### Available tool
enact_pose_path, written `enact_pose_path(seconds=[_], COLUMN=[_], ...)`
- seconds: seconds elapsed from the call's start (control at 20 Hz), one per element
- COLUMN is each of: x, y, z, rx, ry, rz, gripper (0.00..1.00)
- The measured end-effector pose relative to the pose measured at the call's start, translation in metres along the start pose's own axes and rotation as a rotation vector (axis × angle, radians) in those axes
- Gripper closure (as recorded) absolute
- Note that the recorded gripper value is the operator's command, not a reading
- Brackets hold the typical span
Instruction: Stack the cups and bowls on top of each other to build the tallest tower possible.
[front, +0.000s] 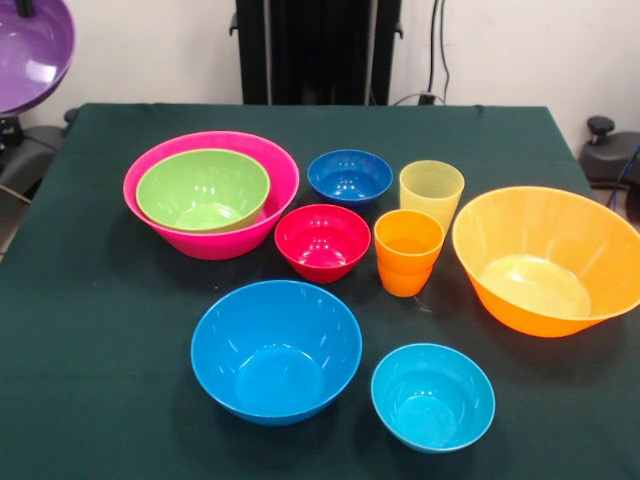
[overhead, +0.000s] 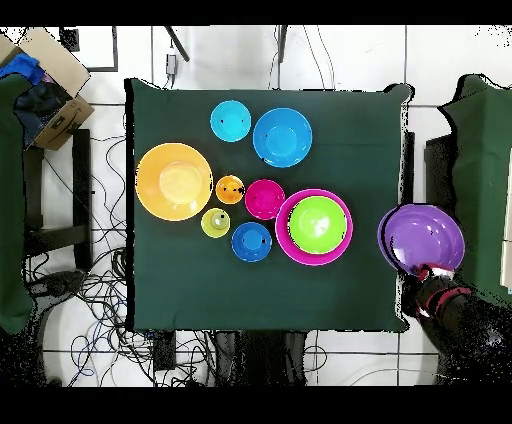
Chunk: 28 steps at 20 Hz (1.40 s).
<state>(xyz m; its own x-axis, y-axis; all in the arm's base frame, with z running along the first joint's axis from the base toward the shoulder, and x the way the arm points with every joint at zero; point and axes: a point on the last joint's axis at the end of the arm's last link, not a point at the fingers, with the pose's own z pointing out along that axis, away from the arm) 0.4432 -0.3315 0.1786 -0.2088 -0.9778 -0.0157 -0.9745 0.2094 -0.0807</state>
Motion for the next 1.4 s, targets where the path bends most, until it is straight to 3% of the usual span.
enact_pose_path(seconds=[0.55,0.8,0.9,0.95,1.05,1.25,1.4], x=[0.001,-0.009,-0.019,-0.033,-0.041,-0.076,-0.09], y=[0.016,0.018,0.02,0.022,0.023,0.028,0.032], z=[-0.006,-0.002,0.006,0.021,0.031,0.068,0.082], rx=[-0.012,-0.016,-0.026,-0.033,-0.035,-0.048,-0.065], ry=[0.003,-0.036,-0.068,-0.102,-0.119,-0.171,-0.186], rz=[0.021,0.073,0.128,0.205,0.251,0.43,0.497], gripper=[1.0,1.0,1.0,1.0,1.0,1.0,1.0])
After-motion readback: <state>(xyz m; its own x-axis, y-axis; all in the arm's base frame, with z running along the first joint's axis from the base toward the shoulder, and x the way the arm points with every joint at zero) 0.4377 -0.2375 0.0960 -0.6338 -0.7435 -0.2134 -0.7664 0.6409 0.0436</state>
